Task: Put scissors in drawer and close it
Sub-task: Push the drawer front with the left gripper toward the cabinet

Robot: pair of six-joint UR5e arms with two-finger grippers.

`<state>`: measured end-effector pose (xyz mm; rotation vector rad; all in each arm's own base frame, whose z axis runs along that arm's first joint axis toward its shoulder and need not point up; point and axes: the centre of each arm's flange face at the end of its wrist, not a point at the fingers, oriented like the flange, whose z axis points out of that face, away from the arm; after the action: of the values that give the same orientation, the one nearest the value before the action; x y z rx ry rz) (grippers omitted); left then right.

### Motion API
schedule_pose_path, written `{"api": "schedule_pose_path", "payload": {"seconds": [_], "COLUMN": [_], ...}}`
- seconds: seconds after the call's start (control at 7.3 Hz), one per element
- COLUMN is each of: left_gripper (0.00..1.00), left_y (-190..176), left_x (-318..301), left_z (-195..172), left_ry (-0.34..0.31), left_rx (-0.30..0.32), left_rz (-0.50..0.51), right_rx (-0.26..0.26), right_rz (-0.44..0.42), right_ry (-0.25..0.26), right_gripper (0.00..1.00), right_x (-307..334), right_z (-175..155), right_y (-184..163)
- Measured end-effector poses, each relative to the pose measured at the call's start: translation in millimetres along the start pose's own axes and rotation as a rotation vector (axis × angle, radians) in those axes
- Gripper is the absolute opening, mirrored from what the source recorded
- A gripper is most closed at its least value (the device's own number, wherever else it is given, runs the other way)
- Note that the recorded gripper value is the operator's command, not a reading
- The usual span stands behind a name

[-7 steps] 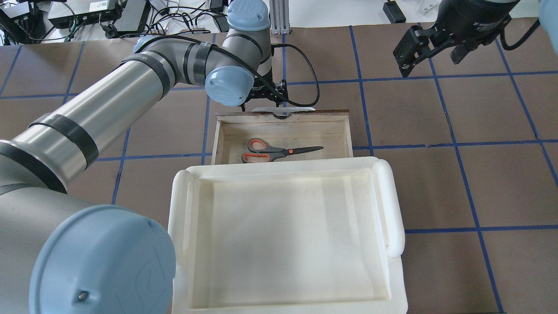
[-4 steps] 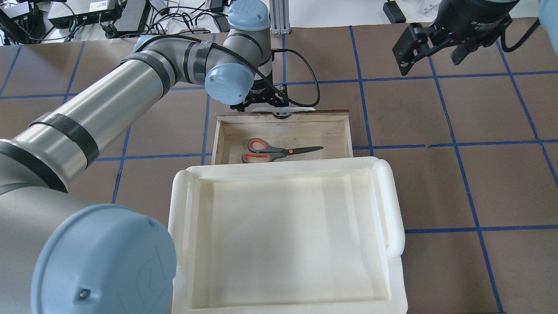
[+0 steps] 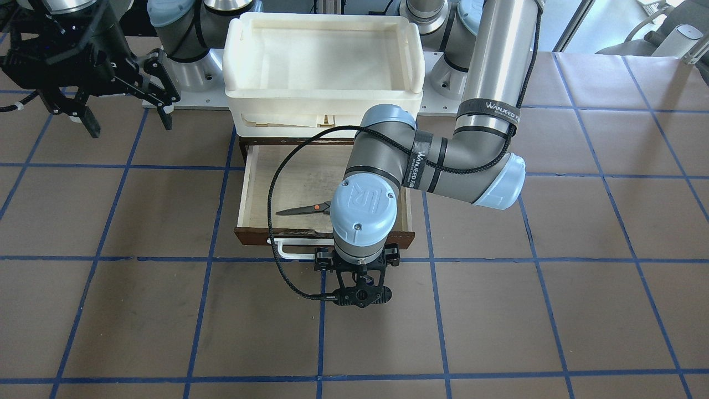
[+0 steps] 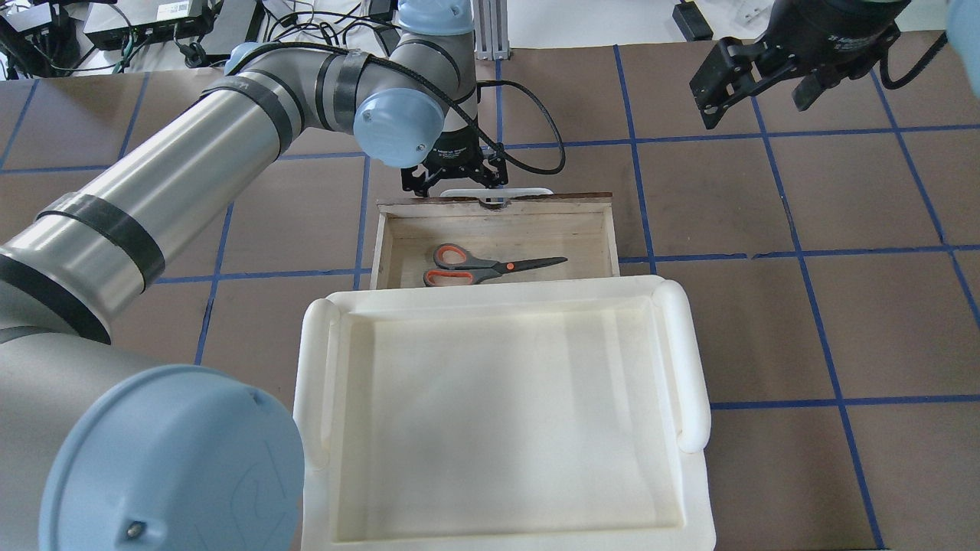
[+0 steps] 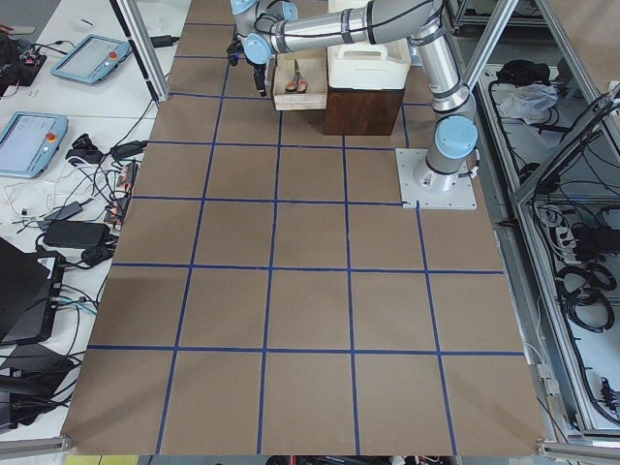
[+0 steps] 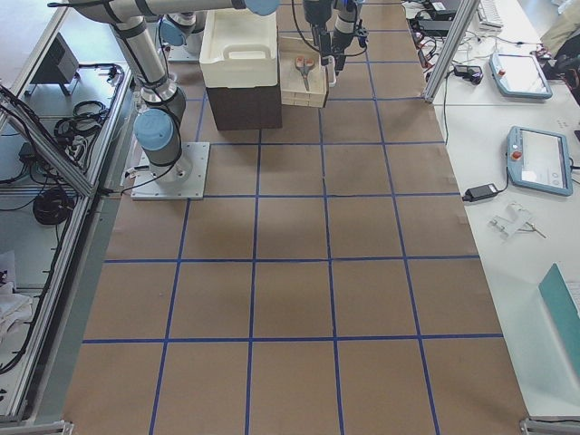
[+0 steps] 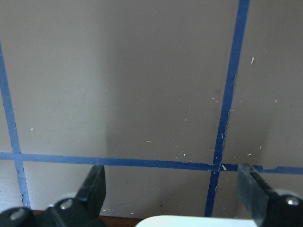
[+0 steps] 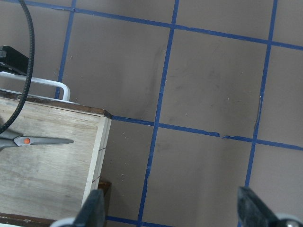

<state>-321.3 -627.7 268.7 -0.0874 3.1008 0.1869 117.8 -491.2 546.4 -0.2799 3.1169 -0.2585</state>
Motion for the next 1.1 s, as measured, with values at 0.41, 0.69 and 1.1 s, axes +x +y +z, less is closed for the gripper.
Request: {"api": "schedule_pose_path", "payload": {"seconds": [0.41,0.69,1.1], "left_gripper": [1.00,1.00,1.00], "left_y": [8.0,12.7,26.1], "left_x": [-2.5,-3.9,-4.2], "left_z": [-4.5,-6.1,-15.8], "left_ry": [-0.011,-0.019,-0.032], "left_rx": [-0.040,-0.064,-0.102], "left_rz": [-0.001,-0.001,-0.009], "right_rx": [0.000,0.001,-0.008], "right_rz": [-0.003,-0.003,0.075], "right_ry": [0.000,-0.003,0.003], "right_gripper": [1.00,1.00,1.00], "right_x": [0.5,0.3,-0.1], "right_z": [0.3,0.5,0.6], "right_y": [0.0,-0.1,1.4]}}
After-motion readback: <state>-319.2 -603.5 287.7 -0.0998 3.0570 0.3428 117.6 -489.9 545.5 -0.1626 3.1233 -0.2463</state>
